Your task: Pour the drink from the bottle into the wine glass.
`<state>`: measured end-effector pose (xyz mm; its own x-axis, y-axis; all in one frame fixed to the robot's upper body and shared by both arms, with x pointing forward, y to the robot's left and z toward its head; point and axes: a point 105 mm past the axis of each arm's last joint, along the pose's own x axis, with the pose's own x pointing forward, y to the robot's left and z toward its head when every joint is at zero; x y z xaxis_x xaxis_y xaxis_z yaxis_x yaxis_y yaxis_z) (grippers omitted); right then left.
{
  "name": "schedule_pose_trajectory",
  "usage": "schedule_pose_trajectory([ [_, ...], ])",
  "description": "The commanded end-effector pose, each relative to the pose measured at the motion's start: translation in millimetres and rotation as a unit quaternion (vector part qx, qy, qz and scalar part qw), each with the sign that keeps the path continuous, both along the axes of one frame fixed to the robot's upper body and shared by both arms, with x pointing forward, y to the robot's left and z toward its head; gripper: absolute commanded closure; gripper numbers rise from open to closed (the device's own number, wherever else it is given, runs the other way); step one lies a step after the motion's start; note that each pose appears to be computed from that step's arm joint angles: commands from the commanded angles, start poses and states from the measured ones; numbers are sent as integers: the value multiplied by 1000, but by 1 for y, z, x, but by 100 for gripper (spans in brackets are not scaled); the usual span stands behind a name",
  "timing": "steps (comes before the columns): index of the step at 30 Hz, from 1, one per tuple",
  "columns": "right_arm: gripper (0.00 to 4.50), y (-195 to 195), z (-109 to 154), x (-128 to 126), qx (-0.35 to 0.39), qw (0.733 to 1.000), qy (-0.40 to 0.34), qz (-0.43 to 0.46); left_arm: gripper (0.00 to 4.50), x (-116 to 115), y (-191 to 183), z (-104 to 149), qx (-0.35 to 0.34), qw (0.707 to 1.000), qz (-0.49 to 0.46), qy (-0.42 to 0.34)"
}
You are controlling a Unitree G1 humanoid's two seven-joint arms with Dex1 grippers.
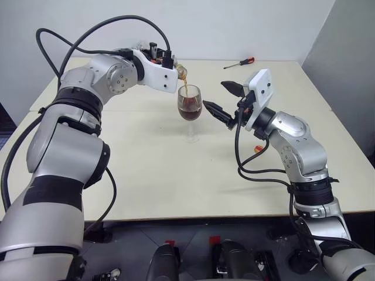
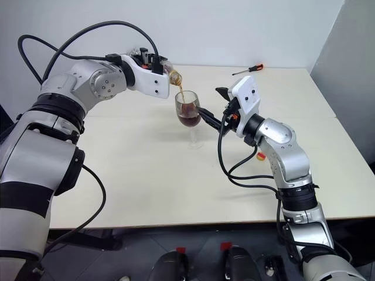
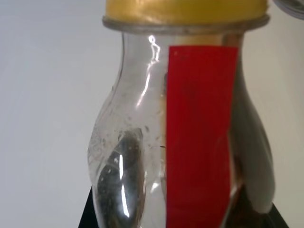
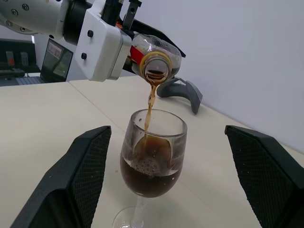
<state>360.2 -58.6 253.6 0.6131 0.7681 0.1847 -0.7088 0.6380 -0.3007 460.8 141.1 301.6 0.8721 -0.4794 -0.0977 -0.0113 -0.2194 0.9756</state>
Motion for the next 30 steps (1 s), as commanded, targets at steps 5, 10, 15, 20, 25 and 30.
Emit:
schedule_pose_trajectory([
  [5, 38, 1, 16, -4, 2, 999, -33, 6, 319, -4, -2, 31, -5, 999, -5, -44],
  [10, 38, 1, 16, -4, 1, 999, -33, 7, 319, -4, -1, 31, -4, 999, -5, -45],
  [15, 38, 1, 16, -5, 1, 999, -33, 8, 319, -4, -2, 31, -3, 999, -5, -45],
  [20, 38, 2, 16, -5, 0, 999, -33, 9, 319, -4, -1, 31, -3, 999, -5, -45],
  [25, 38, 2, 16, -5, -1, 999, -33, 10, 319, -4, -2, 31, -7, 999, -5, -44],
  [30, 38, 3, 15, -6, -2, 999, -33, 11, 319, -4, -4, 29, -17, 999, -10, -37],
])
